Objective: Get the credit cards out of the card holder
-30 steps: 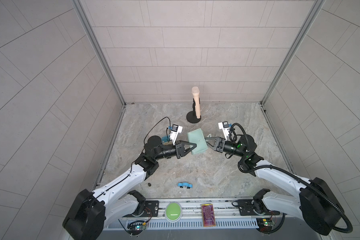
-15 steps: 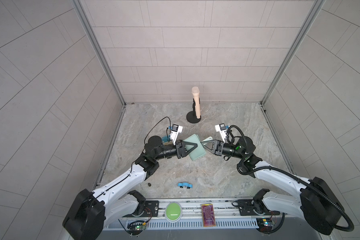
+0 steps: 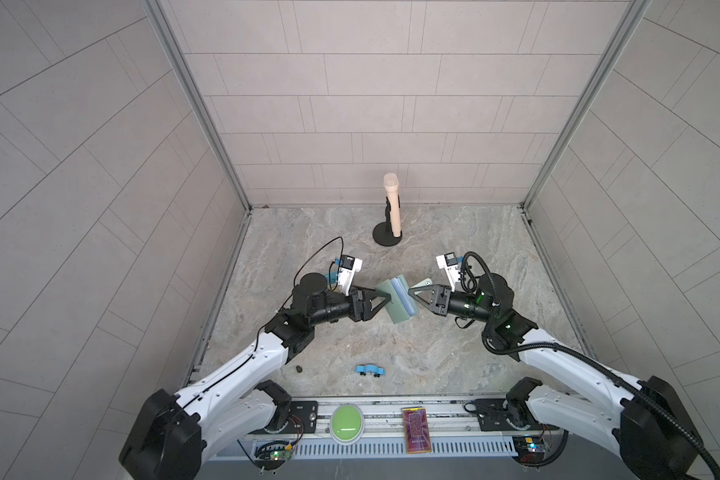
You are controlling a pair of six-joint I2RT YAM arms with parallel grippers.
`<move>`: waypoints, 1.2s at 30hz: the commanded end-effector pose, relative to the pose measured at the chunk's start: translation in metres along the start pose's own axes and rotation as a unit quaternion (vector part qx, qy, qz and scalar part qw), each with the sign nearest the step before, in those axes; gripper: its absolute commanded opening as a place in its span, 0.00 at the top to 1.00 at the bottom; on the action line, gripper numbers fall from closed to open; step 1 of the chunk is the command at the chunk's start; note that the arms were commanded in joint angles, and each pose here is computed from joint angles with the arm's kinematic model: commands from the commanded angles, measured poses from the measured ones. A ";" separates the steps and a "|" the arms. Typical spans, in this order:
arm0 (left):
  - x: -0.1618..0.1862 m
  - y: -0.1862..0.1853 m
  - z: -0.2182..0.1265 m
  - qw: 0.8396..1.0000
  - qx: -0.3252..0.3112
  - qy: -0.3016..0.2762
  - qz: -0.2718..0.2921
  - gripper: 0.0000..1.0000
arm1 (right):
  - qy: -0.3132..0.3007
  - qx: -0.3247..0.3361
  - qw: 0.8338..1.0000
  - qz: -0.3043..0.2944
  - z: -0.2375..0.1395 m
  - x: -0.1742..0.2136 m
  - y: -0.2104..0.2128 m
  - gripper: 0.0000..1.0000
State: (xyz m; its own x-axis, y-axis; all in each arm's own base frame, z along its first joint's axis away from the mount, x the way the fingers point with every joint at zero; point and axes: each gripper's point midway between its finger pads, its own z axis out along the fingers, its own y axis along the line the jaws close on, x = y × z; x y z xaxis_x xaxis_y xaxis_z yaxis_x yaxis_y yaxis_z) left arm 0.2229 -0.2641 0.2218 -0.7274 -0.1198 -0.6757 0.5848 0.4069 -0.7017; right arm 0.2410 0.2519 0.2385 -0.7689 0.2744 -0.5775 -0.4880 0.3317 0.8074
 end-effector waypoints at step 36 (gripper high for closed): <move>0.091 0.102 0.037 0.973 -0.199 0.099 -0.057 0.68 | 0.042 0.329 0.942 0.050 -0.012 0.037 -0.138 1.00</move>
State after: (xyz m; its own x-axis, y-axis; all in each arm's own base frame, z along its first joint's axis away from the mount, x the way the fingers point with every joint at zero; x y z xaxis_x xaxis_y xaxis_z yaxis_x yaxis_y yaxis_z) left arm 0.2314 -0.2764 0.0978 -0.8528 -0.0325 -0.5212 0.3615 0.6834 -0.6342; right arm 0.2714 0.2028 0.1086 -0.8401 0.2111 -0.4997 -0.1272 0.8188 0.5598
